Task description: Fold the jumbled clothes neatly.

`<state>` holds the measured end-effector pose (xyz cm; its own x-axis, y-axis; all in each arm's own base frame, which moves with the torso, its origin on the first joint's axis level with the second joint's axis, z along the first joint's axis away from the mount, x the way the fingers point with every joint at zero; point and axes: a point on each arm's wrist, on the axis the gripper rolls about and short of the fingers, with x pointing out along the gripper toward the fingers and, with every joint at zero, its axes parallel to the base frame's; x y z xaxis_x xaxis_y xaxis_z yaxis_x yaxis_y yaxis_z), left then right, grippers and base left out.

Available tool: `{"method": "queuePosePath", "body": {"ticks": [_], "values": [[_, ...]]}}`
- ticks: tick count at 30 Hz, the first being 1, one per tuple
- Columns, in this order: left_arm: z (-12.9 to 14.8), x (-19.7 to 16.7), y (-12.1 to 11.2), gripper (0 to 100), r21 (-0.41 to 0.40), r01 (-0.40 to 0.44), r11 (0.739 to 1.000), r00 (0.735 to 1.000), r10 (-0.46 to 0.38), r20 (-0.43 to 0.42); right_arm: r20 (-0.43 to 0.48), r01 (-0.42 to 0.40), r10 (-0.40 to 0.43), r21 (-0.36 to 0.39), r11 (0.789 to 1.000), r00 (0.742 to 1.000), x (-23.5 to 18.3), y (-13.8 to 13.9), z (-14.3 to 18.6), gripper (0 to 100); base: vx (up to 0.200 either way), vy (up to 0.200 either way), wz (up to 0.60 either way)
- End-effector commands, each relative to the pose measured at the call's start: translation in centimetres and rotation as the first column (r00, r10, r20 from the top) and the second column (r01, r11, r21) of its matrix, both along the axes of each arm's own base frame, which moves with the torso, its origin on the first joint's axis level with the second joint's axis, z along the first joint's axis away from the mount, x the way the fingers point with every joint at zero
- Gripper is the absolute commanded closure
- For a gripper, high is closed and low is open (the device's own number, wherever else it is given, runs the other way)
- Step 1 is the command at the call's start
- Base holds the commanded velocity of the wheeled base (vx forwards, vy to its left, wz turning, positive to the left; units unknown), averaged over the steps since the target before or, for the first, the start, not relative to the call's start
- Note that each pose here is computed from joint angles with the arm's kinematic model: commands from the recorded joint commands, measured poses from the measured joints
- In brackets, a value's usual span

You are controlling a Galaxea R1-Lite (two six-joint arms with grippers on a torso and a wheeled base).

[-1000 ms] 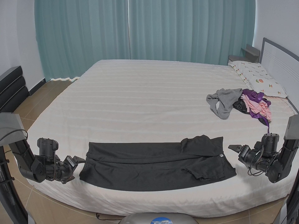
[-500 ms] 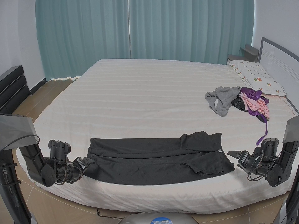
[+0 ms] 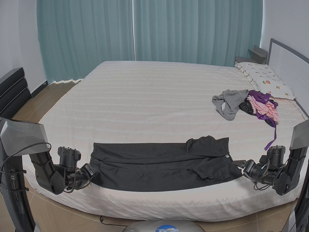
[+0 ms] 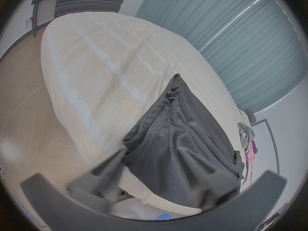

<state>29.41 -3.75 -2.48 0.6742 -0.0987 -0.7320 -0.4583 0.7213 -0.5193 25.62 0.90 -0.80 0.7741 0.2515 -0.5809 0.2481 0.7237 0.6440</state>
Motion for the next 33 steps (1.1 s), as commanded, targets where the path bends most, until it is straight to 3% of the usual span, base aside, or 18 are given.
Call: {"method": "queuePosePath", "body": {"ticks": [1,10,16,26,27,33], "values": [[-0.5,-0.1,0.0,100,0.004,0.002,1.000,1.000,-0.002,-0.016,-0.015,-0.005,0.005,-0.001,1.000,1.000,-0.1,0.2,-0.3,0,0.000,0.000,0.00],[-0.4,-0.3,0.0,100,-0.003,-0.004,1.000,1.000,0.004,0.008,-0.074,0.024,-0.029,-0.062,0.998,0.997,-0.3,0.1,-1.6,0,0.000,0.000,0.00],[-0.4,-0.3,0.1,100,-0.003,-0.005,1.000,1.000,0.005,0.008,-0.118,-0.038,0.030,-0.065,0.997,0.993,-0.2,1.6,-2.9,0,0.000,0.000,0.00],[-0.4,-0.3,0.0,100,-0.004,-0.005,1.000,1.000,0.005,0.008,-0.090,-0.068,0.062,-0.066,0.995,0.994,1.8,2.6,-4.3,0,0.000,0.000,0.00],[-0.4,-0.3,0.0,100,-0.004,-0.005,1.000,1.000,0.005,0.008,-0.093,-0.067,0.061,-0.067,0.995,0.994,1.8,2.6,-4.4,100,0.000,0.000,0.00],[-0.4,-0.3,0.0,100,-0.004,-0.007,1.000,1.000,0.007,0.009,-0.073,-0.036,0.029,-0.094,0.995,0.997,2.1,2.7,-4.3,100,0.000,0.000,0.00]]}}
